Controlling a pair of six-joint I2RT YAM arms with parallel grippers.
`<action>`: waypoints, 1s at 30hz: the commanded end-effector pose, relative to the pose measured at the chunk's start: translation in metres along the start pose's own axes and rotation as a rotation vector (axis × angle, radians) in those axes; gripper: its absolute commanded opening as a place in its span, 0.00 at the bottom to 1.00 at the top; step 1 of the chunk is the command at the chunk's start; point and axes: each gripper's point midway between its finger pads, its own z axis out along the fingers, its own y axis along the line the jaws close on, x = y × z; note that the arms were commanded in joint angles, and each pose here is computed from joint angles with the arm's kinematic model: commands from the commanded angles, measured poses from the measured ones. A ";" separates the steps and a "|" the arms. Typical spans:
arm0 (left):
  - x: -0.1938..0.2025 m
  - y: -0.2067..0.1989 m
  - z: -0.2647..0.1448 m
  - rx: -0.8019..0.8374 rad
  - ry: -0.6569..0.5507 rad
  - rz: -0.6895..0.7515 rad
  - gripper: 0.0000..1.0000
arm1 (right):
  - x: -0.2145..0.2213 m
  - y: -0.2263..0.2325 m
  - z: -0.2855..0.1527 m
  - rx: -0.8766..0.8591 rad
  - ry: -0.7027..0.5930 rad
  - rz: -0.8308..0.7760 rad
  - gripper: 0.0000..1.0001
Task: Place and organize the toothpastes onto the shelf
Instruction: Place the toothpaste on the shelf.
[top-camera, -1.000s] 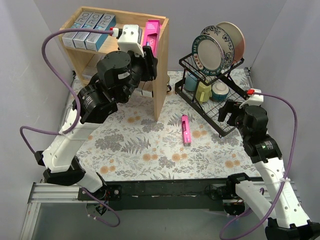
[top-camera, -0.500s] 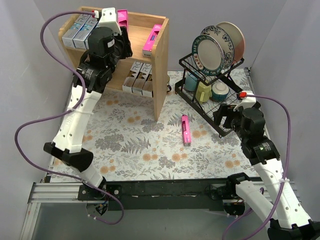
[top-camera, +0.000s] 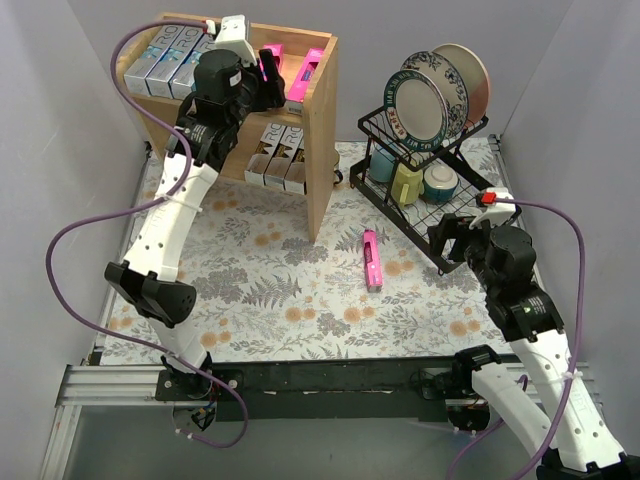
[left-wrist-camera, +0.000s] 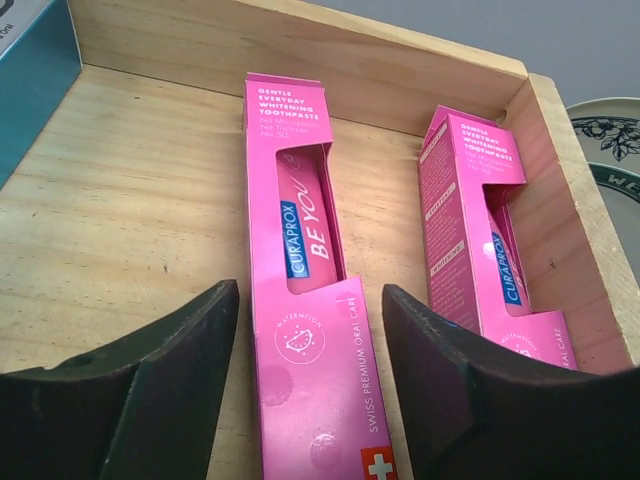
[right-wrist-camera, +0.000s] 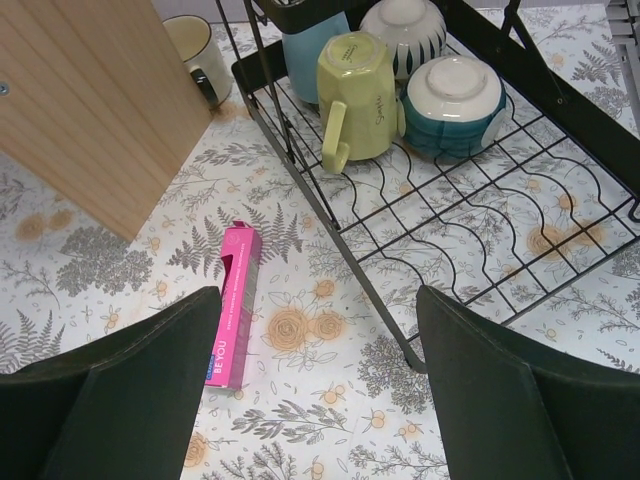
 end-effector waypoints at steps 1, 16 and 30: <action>-0.033 -0.005 -0.030 0.030 -0.086 -0.051 0.62 | -0.008 0.000 0.000 -0.003 -0.053 -0.019 0.87; -0.044 0.009 -0.031 0.011 -0.190 -0.284 0.58 | -0.004 0.001 -0.003 -0.011 -0.052 -0.012 0.86; -0.020 -0.019 0.001 0.148 -0.069 -0.298 0.40 | -0.001 0.002 -0.002 -0.016 -0.044 -0.010 0.85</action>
